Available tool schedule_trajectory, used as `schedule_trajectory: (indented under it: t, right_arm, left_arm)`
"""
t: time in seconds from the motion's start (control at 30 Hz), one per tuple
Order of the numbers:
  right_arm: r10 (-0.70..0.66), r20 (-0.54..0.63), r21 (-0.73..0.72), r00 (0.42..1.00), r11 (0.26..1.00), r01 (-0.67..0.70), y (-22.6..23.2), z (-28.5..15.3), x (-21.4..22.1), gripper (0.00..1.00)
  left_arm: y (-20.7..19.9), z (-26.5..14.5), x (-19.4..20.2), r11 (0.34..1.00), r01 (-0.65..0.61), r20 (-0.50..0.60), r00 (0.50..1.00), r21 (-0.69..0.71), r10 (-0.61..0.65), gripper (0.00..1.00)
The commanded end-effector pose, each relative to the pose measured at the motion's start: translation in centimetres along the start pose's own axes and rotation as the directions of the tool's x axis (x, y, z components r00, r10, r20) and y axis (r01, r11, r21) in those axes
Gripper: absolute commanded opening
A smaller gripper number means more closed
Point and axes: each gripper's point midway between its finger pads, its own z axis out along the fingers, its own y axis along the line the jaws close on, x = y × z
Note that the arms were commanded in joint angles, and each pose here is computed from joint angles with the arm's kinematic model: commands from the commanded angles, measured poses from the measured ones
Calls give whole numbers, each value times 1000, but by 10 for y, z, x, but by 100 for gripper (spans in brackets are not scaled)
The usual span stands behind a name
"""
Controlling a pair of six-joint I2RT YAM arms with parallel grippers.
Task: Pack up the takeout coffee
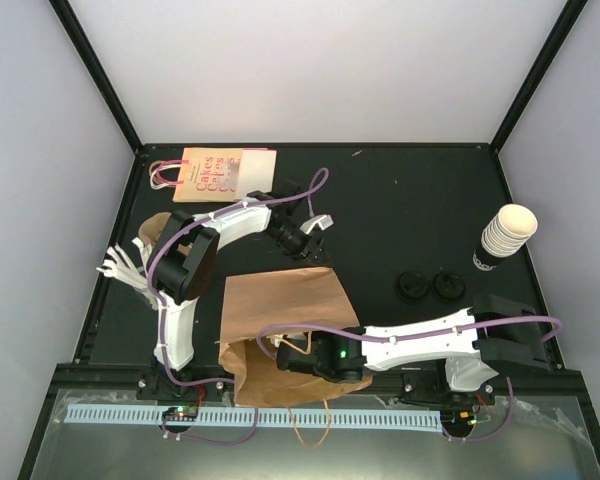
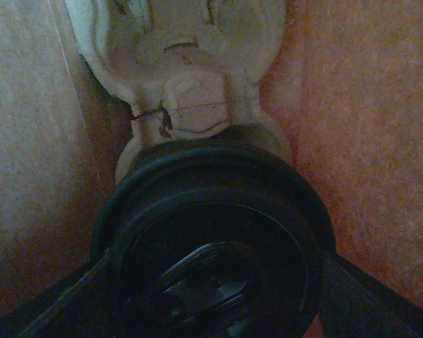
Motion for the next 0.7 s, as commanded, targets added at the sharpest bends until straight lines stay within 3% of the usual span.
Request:
schedule_trajectory:
  t: [0.0, 0.3, 0.67]
  right_arm:
    - [-151, -181, -175, 972, 977, 119, 42, 21, 59, 55]
    - [-98, -126, -158, 987, 984, 78, 29, 9, 52, 56]
    - [-54, -71, -300, 996, 953, 30, 42, -8, 44, 56]
  left_arm:
    - [7, 12, 29, 997, 71, -95, 993, -15, -72, 47]
    - [-1, 8, 25, 998, 66, -86, 994, -2, -66, 47]
    - [-21, 12, 34, 995, 75, -83, 994, 60, -70, 47]
